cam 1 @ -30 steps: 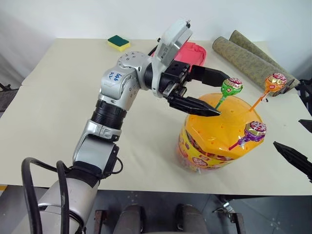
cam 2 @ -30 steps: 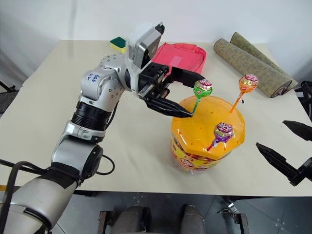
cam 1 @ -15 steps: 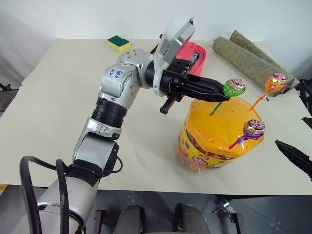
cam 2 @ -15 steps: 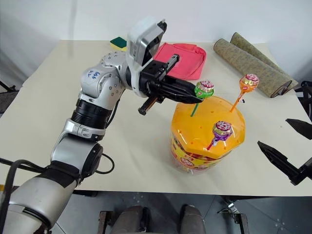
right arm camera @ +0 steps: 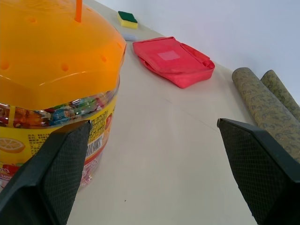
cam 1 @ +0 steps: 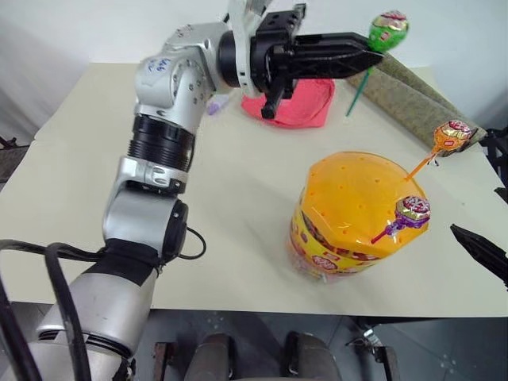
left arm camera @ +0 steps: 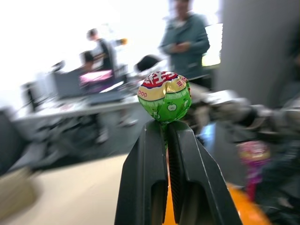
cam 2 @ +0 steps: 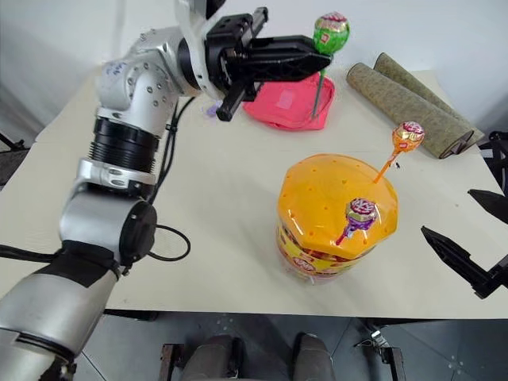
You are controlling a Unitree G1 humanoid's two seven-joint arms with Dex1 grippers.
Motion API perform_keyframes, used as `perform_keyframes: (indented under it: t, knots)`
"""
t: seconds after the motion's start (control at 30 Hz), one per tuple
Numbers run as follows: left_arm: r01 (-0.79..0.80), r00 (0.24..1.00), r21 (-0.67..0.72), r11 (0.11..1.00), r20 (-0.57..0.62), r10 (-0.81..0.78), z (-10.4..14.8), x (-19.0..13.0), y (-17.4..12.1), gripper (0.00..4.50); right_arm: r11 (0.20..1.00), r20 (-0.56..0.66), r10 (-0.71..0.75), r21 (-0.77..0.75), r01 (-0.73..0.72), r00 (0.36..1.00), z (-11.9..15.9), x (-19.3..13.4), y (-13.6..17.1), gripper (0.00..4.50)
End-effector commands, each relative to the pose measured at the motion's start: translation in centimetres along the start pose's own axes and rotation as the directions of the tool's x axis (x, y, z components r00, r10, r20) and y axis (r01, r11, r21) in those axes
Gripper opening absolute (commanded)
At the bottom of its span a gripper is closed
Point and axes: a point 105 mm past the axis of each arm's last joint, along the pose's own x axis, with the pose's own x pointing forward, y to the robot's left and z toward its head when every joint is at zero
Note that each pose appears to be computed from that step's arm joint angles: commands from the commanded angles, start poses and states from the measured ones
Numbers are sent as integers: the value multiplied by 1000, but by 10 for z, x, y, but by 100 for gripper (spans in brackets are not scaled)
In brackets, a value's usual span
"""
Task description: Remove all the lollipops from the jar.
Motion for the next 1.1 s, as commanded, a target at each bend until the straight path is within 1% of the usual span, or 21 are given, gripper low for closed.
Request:
perform_keyframes:
  t: [0.03, 0.1, 0.2, 0.27, 0.3, 0.33, 0.37, 0.43, 0.53, 0.57, 0.67, 0.73, 0.77, 0.87, 0.93, 1.03, 1.1]
  knots:
    - [-203, 970, -30, 979, -145, 197, -17, -21, 21, 2, 1000, 16, 5, -25, -5, 1000, 7, -1, 0, 450]
    - [-282, 933, -53, 958, -248, 260, -38, -36, 26, 2, 1000, 14, 6, -24, -6, 1000, 7, -1, 0, 450]
    - [-424, 847, -106, 900, -398, 352, -71, -62, 32, 2, 1000, 14, 8, -22, -8, 1000, 6, 0, -1, 450]
    - [-531, 753, -127, 838, -523, 399, -99, -89, 30, 2, 1000, 12, 13, -18, -13, 1000, 6, 1, -2, 450]
    - [-600, 684, -135, 788, -597, 419, -116, -107, 27, 2, 1000, 7, 18, -16, -18, 1000, 5, 1, -1, 450]
    - [-642, 638, -136, 755, -641, 427, -125, -119, 25, 2, 1000, 4, 21, -14, -21, 1000, 4, 1, -1, 450]
    - [-721, 550, -132, 680, -706, 446, -140, -141, 21, 2, 1000, -1, 23, -12, -23, 1000, 3, 0, 0, 450]
    - [-807, 441, -113, 580, -769, 463, -153, -168, 14, 2, 1000, -5, 25, -10, -25, 1000, 2, -1, 0, 450]
    - [-885, 326, -91, 456, -821, 469, -162, -203, 1, 2, 1000, -9, 25, -6, -25, 1000, 0, -2, -1, 450]
    - [-899, 302, -86, 429, -832, 466, -163, -209, -2, 2, 1000, -10, 25, -4, -25, 1000, 0, -2, -1, 450]
    - [-948, 194, -48, 314, -870, 454, -175, -233, -12, 2, 999, -8, 32, 3, -32, 999, -3, 1, 0, 450]
    - [-961, 166, -41, 274, -877, 450, -179, -238, -14, 2, 999, -4, 38, 6, -38, 999, -4, 3, 1, 450]
    - [-963, 162, -40, 268, -878, 451, -179, -238, -14, 2, 999, -3, 40, 6, -40, 999, -4, 4, 1, 450]
    - [-976, 151, -67, 206, -893, 424, -183, -239, -17, 2, 998, 2, 55, 5, -55, 998, -5, 8, 0, 450]
    - [-974, 170, -85, 210, -886, 431, -181, -236, -16, 54, 998, 5, 58, 4, -58, 998, -5, 9, -1, 450]
    - [-967, 186, -84, 241, -878, 440, -174, -233, -14, 133, 998, 7, 61, 0, -61, 998, -4, 10, -2, 450]
    - [-962, 191, -78, 260, -875, 445, -169, -231, -13, 197, 998, 6, 63, -2, -63, 998, -4, 10, -3, 450]
